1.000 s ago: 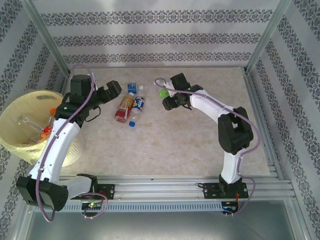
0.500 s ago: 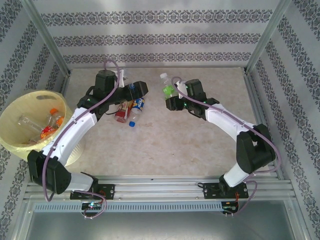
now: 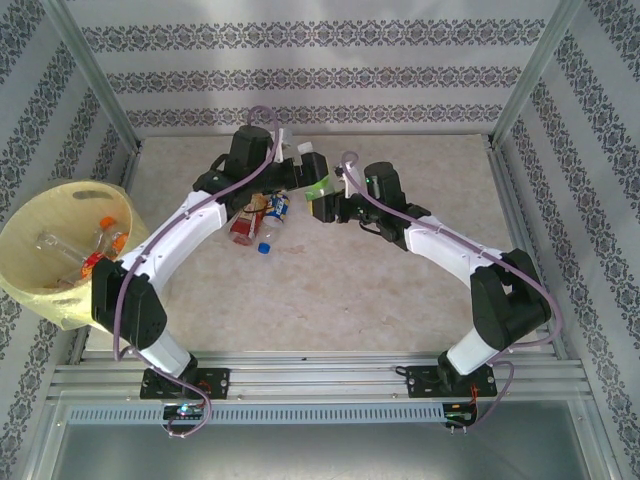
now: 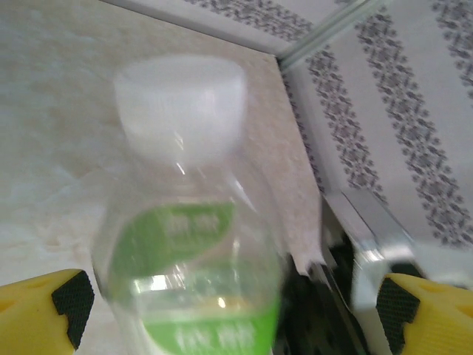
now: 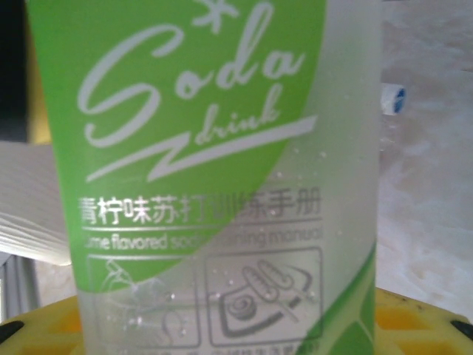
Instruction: Put the plastic bottles in the bin
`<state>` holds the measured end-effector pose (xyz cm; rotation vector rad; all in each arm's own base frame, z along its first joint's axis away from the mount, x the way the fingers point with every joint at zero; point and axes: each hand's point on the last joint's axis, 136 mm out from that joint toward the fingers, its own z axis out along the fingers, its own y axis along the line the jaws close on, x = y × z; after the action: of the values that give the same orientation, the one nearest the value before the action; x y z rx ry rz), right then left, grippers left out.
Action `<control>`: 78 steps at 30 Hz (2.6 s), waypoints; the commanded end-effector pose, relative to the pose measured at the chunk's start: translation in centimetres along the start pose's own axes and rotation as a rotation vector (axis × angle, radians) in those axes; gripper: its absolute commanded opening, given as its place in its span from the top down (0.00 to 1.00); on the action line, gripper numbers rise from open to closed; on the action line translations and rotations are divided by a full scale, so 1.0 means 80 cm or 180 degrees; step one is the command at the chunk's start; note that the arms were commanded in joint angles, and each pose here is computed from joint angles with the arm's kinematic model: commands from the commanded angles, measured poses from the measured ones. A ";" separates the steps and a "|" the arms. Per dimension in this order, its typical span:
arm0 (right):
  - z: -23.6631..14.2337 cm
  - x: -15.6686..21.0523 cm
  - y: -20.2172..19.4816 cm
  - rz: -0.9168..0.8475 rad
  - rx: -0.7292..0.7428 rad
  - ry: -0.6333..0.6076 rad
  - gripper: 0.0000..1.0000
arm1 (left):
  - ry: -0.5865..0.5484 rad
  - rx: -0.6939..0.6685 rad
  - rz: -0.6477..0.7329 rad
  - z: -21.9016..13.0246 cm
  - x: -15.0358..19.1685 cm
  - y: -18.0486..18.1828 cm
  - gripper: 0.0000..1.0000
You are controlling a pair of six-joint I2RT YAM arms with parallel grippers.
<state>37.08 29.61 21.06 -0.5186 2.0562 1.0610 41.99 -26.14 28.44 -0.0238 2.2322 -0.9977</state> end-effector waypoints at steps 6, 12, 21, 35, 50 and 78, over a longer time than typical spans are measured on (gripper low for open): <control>-0.010 -0.022 0.041 -0.0146 -0.0333 -0.0155 0.59 | 0.0097 -0.0155 -0.0117 0.021 0.001 0.012 0.04; -0.009 -0.021 0.045 -0.0177 -0.0356 -0.0048 0.55 | 0.0296 -0.0129 -0.0031 0.026 0.016 0.012 0.29; -0.026 -0.008 0.060 -0.0344 -0.0478 0.0244 0.12 | 0.0068 -0.0216 -0.0084 0.016 0.001 0.016 0.43; -0.089 -0.061 0.048 -0.0497 -0.0004 -0.0494 0.02 | -0.0426 -0.0622 -0.0007 -0.039 -0.039 0.036 0.43; -0.165 -0.122 -0.013 -0.0280 0.1280 -0.1446 0.02 | -0.0986 -0.1174 0.0292 -0.161 -0.069 0.047 0.44; -0.151 -0.137 -0.046 0.0212 0.1279 -0.1526 0.02 | -0.2348 -0.4846 0.0462 -0.560 -0.103 0.145 0.42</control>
<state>40.91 17.80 30.04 0.0068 1.8424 0.6675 27.99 10.13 46.72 -0.6390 1.7341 0.6226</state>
